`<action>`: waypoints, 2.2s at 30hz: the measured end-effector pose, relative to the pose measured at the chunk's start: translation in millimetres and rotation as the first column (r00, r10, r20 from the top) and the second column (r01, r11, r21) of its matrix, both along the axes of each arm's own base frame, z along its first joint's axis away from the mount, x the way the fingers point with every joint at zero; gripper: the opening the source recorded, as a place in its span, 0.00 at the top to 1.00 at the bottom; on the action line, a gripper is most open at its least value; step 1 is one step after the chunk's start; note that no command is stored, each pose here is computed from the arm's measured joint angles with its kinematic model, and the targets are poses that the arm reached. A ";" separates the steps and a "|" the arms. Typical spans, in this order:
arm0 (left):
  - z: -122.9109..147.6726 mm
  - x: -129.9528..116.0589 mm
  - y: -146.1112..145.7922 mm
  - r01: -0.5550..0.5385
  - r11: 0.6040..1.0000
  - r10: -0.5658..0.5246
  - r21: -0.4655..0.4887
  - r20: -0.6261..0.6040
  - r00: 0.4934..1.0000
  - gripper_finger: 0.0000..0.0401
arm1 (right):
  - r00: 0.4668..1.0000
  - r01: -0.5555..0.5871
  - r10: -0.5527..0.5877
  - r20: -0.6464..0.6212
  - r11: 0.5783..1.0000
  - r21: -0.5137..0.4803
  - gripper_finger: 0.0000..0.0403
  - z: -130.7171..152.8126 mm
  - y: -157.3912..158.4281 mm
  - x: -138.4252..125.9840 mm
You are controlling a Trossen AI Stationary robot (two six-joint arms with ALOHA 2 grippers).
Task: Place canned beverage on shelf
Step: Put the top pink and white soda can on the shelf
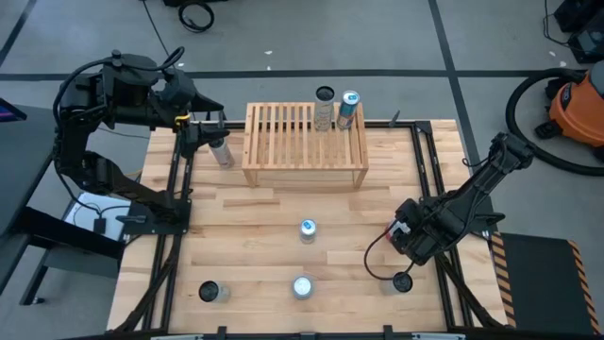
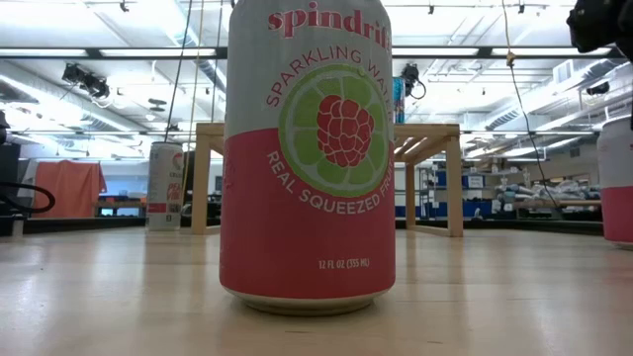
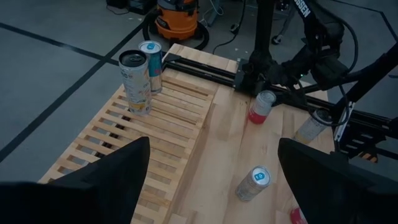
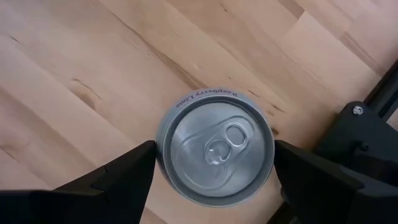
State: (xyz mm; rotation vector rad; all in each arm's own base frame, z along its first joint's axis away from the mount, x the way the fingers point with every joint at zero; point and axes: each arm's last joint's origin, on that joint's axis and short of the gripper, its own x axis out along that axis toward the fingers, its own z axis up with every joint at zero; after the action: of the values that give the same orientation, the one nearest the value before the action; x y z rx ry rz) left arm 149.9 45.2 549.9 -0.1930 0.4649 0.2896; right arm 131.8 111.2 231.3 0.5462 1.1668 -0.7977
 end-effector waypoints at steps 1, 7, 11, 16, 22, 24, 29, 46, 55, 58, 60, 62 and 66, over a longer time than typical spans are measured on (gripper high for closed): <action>0.0 0.0 0.0 -0.001 1.000 0.001 -0.001 0.000 1.000 0.11 | 1.000 -0.004 0.004 0.002 1.000 0.001 0.19 -0.7 0.1 0.2; 0.0 0.0 0.0 -0.001 1.000 0.001 -0.001 0.000 1.000 0.11 | 0.999 -0.017 0.017 0.030 1.000 -0.008 0.19 -3.6 0.5 1.6; 0.0 0.0 0.0 -0.001 1.000 0.001 -0.001 0.000 1.000 0.11 | 0.999 -0.021 0.022 0.043 0.999 -0.031 0.19 -6.1 -0.5 1.5; 0.0 0.0 0.0 0.000 1.000 0.000 -0.001 0.000 1.000 0.11 | 0.998 -0.016 0.018 0.054 0.999 -0.036 0.19 -10.1 -0.9 1.4; 0.0 0.0 0.0 0.000 1.000 0.000 -0.001 0.000 1.000 0.11 | 0.997 -0.013 0.015 0.071 0.999 -0.034 0.19 -12.3 -0.4 2.5; -0.1 -0.1 0.0 0.000 1.000 0.000 -0.002 -0.001 1.000 0.11 | 0.997 -0.016 0.018 0.076 0.999 -0.034 0.19 -12.5 -0.2 2.9; -1.5 -0.8 -0.2 -0.001 1.000 0.001 -0.007 -0.017 1.000 0.11 | 0.995 -0.015 0.019 0.098 0.999 -0.038 0.19 -12.7 0.4 4.3; -1.9 -1.0 -0.3 -0.002 1.000 0.002 -0.010 -0.021 1.000 0.11 | 0.990 0.008 -0.001 0.142 0.999 -0.049 0.19 -24.0 -1.2 4.8; -1.9 -0.9 -0.3 -0.002 1.000 0.002 -0.010 -0.021 1.000 0.11 | 0.983 0.015 -0.002 0.184 0.997 -0.071 0.19 -29.6 -2.1 5.7; -1.9 -1.0 -0.3 -0.002 1.000 0.001 -0.010 -0.020 1.000 0.11 | 0.982 0.019 -0.005 0.190 0.997 -0.075 0.19 -30.0 -2.5 6.3; -1.9 -1.0 -0.4 -0.001 1.000 0.001 -0.010 -0.020 1.000 0.11 | 0.981 0.025 -0.010 0.192 0.997 -0.074 0.19 -30.0 -3.1 7.0; -1.9 -1.0 -0.4 -0.002 1.000 0.001 -0.010 -0.020 1.000 0.11 | 0.981 0.029 -0.014 0.193 0.997 -0.075 0.19 -30.0 -3.8 7.7; -1.9 -0.9 -0.3 -0.001 1.000 0.001 -0.010 -0.020 1.000 0.11 | 0.981 0.026 -0.011 0.192 0.997 -0.077 0.21 -30.0 -4.3 8.4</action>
State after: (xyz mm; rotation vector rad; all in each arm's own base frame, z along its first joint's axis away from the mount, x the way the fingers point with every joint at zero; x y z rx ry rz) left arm 149.0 44.9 548.0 -0.2006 0.4866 0.2906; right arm 140.2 107.0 201.3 0.5563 0.9500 -0.7860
